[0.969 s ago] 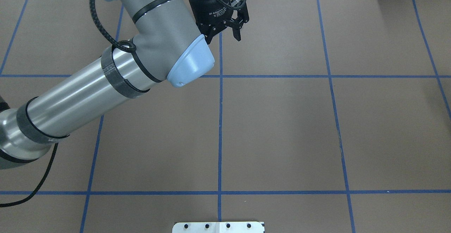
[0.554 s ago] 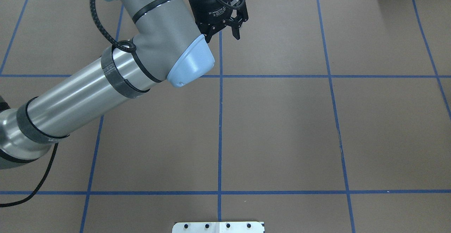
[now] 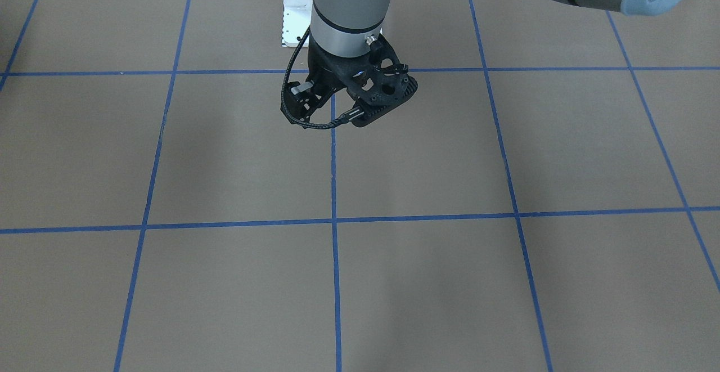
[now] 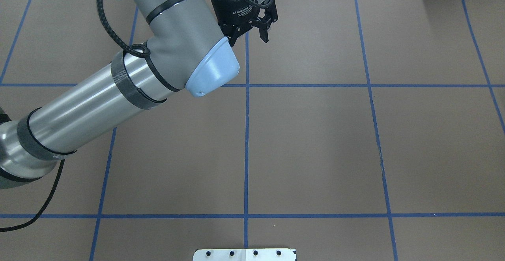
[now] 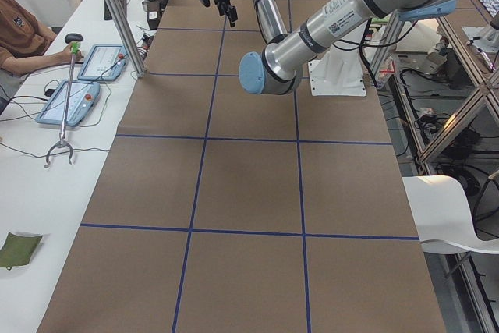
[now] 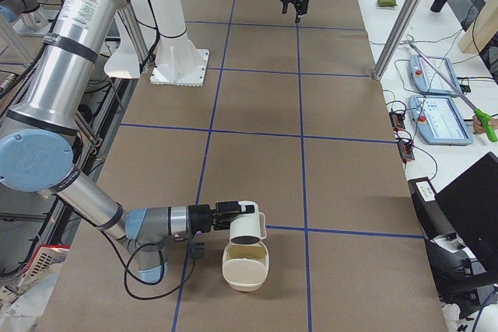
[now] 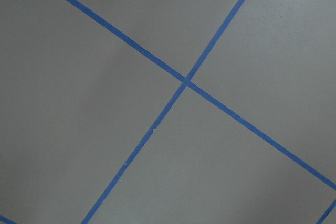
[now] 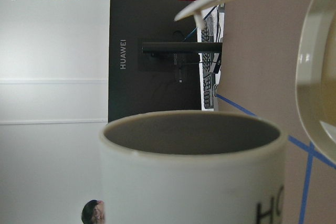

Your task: Left arm hands cup to right arm to dump lemon

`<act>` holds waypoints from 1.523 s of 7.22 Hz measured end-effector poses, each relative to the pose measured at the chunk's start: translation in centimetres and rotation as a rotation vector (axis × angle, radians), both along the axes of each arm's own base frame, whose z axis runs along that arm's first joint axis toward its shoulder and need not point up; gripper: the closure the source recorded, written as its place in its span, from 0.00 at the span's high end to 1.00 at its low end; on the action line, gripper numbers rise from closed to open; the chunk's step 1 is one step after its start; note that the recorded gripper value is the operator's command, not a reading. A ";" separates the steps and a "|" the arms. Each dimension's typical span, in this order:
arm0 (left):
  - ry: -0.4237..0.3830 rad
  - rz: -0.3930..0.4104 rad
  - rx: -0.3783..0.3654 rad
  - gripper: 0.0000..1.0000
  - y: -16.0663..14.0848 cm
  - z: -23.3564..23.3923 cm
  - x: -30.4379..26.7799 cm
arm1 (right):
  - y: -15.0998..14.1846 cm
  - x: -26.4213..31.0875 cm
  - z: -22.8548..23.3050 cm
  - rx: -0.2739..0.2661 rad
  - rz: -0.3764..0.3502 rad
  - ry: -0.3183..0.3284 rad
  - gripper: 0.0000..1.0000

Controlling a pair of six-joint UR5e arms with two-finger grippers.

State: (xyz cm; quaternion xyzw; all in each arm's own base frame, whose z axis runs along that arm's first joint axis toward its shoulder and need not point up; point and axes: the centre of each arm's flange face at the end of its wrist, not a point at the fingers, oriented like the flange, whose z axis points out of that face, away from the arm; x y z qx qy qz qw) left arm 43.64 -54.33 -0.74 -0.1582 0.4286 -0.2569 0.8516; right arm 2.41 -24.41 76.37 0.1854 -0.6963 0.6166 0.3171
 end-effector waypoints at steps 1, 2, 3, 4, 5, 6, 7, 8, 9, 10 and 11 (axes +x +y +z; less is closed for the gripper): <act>-0.001 -0.003 0.000 1.00 -0.1 0.0 -0.2 | -0.7 0.0 -0.1 -0.008 0.021 -0.103 0.12; -0.004 -0.008 0.000 1.00 -0.2 0.1 -0.3 | -1.4 0.0 -0.2 -0.006 0.038 -0.198 0.12; -0.007 -0.012 0.002 1.00 -0.3 0.1 -0.4 | -1.4 0.4 -0.1 0.007 0.043 -0.304 0.12; -0.009 -0.015 0.002 1.00 -0.3 0.1 -0.5 | -0.8 1.0 0.2 0.022 0.039 -0.400 0.13; -0.010 -0.017 0.002 1.00 -0.4 0.1 -0.6 | -0.3 1.4 0.4 0.029 0.031 -0.476 0.13; -0.018 -0.020 -0.005 1.00 -0.4 0.0 -0.7 | 0.0 1.7 0.5 0.023 0.024 -0.544 0.13; -0.032 -0.025 -0.011 1.00 -0.3 -0.1 -0.9 | 0.3 1.9 0.7 0.011 0.019 -0.594 0.13; -0.039 -0.032 -0.010 1.00 -0.2 -0.3 -1.2 | 0.6 2.1 0.9 -0.001 0.016 -0.635 0.12; -0.042 -0.038 -0.008 1.00 -0.3 -0.5 -1.5 | 0.8 2.3 1.0 -0.011 0.013 -0.667 0.11; -0.043 -0.042 -0.008 1.00 -0.4 -0.5 -1.8 | 0.8 2.3 1.0 -0.015 0.009 -0.675 0.09; -0.043 -0.045 -0.007 1.00 -0.5 -0.6 -1.9 | 0.7 2.0 0.9 -0.015 -0.010 -0.664 0.09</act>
